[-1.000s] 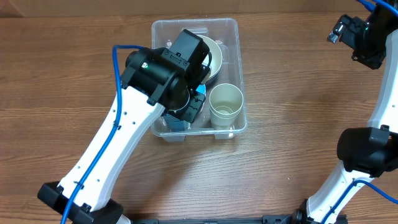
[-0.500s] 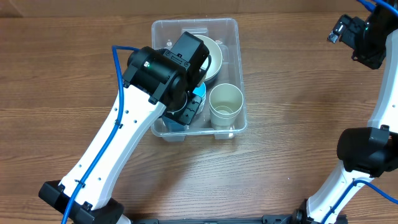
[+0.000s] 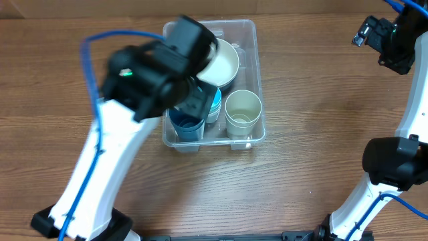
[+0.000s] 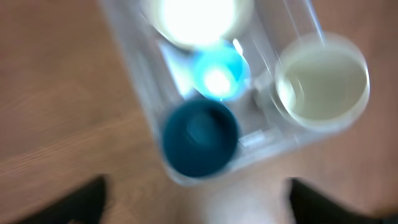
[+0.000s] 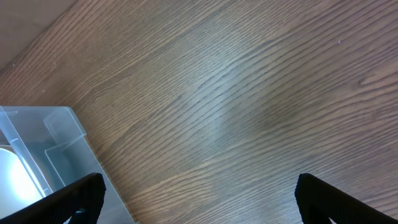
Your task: Pack container
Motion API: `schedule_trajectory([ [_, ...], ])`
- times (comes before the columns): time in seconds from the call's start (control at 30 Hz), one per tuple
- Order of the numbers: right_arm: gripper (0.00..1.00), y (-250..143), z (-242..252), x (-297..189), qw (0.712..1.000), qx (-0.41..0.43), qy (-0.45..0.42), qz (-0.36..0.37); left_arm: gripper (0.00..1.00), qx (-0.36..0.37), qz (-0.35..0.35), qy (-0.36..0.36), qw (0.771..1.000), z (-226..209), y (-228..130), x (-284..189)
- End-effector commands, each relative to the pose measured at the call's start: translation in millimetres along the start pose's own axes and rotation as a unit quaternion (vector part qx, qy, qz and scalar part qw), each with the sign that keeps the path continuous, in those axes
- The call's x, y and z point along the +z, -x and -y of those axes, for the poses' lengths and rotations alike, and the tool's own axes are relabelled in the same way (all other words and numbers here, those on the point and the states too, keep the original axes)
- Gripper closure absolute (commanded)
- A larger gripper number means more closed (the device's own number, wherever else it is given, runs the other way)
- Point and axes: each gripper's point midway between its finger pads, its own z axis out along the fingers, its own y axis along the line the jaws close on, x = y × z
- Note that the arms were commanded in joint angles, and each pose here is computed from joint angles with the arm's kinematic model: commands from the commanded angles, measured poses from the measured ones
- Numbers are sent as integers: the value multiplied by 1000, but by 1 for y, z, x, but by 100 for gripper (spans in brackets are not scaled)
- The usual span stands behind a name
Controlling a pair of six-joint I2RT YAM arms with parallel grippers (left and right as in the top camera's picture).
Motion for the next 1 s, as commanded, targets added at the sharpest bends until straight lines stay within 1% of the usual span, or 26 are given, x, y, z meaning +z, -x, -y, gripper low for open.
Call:
schedule_trajectory([
  [0.0, 0, 4, -4, -17, 1000, 0, 7, 24, 0, -109, 91, 98, 985, -71, 25, -42],
  [0.1, 0, 4, -4, -17, 1000, 0, 8, 24, 0, -153, 127, 124, 972, -106, 27, -66],
  [0.2, 0, 4, -4, -17, 1000, 0, 7, 24, 0, -175, 141, 148, 963, -126, 22, -79],
  [0.27, 0, 4, -4, -17, 1000, 0, 8, 24, 0, -170, 137, 158, 963, -131, 19, -80],
  [0.33, 0, 4, -4, -17, 1000, 0, 8, 24, 0, -135, 130, 174, 967, -134, 19, -80],
  [0.4, 0, 4, -4, -17, 1000, 0, 8, 24, 0, -131, 128, 166, 969, -131, 19, -79],
  [0.47, 0, 4, -4, -17, 1000, 0, 8, 24, 0, -119, 127, 191, 966, -139, 18, -83],
  [0.53, 0, 4, -4, -17, 1000, 0, 8, 24, 0, -138, 134, 216, 957, -150, 14, -90],
  [0.57, 0, 4, -4, -17, 1000, 0, 8, 24, 0, -162, 144, 221, 951, -158, 10, -98],
  [0.67, 0, 4, -4, -17, 1000, 0, 8, 24, 0, -200, 159, 220, 942, -177, -6, -117],
  [0.77, 0, 4, -4, -17, 1000, 0, 8, 24, 0, -220, 167, 203, 939, -188, -28, -133],
  [0.8, 0, 4, -4, -17, 1000, 0, 8, 24, 0, -215, 180, 187, 941, -190, -33, -139],
  [0.87, 0, 4, -4, -17, 1000, 0, 8, 24, 0, -180, 223, 157, 945, -183, -30, -146],
  [0.93, 0, 4, -4, -17, 1000, 0, 8, 24, 0, -142, 269, 141, 942, -175, -23, -143],
  [0.97, 0, 4, -4, -17, 1000, 0, 7, 24, 0, -133, 293, 138, 937, -172, -24, -140],
])
